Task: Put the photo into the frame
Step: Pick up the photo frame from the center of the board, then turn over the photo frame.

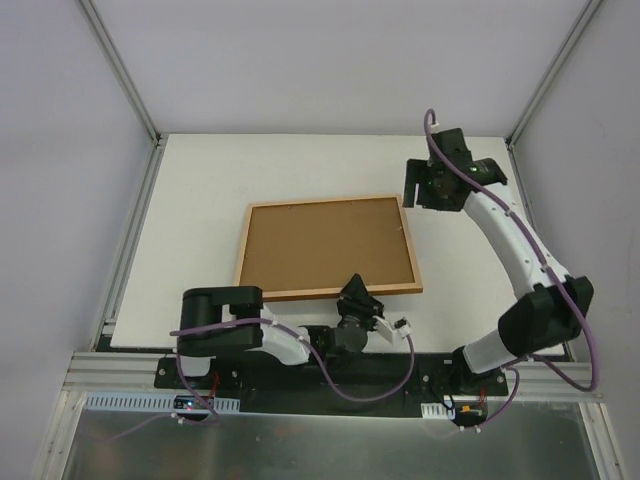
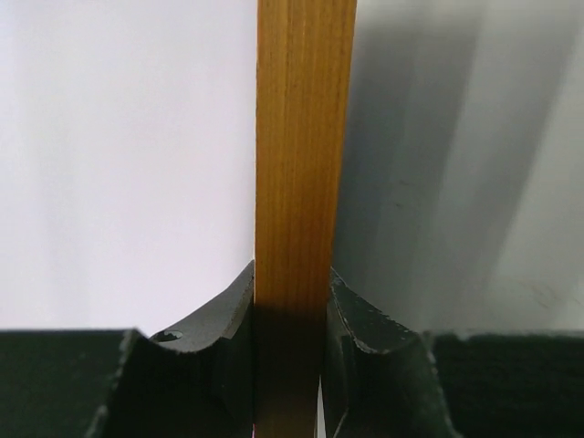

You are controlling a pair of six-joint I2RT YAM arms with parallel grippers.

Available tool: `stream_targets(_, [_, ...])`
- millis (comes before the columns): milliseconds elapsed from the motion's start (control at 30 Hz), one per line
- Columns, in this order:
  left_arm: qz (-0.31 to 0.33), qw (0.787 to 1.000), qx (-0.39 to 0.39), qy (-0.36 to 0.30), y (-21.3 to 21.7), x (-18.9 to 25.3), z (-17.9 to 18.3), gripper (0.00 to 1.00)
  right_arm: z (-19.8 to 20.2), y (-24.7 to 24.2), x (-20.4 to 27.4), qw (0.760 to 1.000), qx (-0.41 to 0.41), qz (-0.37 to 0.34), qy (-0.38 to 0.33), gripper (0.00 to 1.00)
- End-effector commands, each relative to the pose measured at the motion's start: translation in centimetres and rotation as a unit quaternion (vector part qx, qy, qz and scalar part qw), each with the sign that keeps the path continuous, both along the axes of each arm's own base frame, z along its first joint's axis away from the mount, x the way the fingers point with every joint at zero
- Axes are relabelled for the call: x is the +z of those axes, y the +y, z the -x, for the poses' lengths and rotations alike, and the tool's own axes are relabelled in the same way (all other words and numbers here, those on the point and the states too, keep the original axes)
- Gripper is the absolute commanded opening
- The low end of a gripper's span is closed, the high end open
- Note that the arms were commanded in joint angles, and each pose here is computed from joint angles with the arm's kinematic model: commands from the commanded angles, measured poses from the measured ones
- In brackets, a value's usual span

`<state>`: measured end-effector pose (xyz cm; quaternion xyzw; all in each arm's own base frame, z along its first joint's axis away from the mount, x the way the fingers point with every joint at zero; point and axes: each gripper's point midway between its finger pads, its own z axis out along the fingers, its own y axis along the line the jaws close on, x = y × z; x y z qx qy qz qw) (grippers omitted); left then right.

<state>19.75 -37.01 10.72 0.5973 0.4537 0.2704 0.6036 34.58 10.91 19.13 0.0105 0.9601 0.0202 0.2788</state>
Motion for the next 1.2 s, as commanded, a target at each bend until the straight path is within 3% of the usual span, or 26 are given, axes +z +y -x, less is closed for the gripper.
stream_targets(0, [0.155,0.987,0.045,0.024,-0.8,9.0,-1.4,0.00,0.9,-2.3,7.8,0.994,-0.027,-0.026,-0.107,0.78])
stream_targets(167, [0.153,0.977,0.059,0.139,-1.2,12.7,-3.0,0.00,2.5,-6.0,12.4,0.978,-0.091,-0.035,-0.186,0.80])
stream_targets(267, [0.215,0.951,0.060,0.213,-0.7,16.5,-4.1,0.00,3.2,-7.7,13.9,0.966,-0.122,-0.042,-0.224,0.81])
stream_targets(433, [0.313,0.905,0.057,0.281,0.4,23.0,-6.2,0.00,4.0,-8.9,14.2,0.958,-0.144,-0.057,-0.243,0.81])
stream_targets(633, [0.404,0.864,0.046,0.298,2.1,29.1,-7.9,0.00,4.1,-8.8,13.6,0.958,-0.145,-0.067,-0.239,0.81])
stream_targets(900, [0.558,0.756,0.004,0.342,4.9,36.5,-9.3,0.00,3.5,-8.2,11.5,0.963,-0.140,-0.077,-0.218,0.81])
stream_targets(1167, [0.661,0.609,0.007,0.439,9.1,37.9,-12.6,0.00,3.4,-7.6,8.4,0.969,-0.133,-0.083,-0.190,0.80])
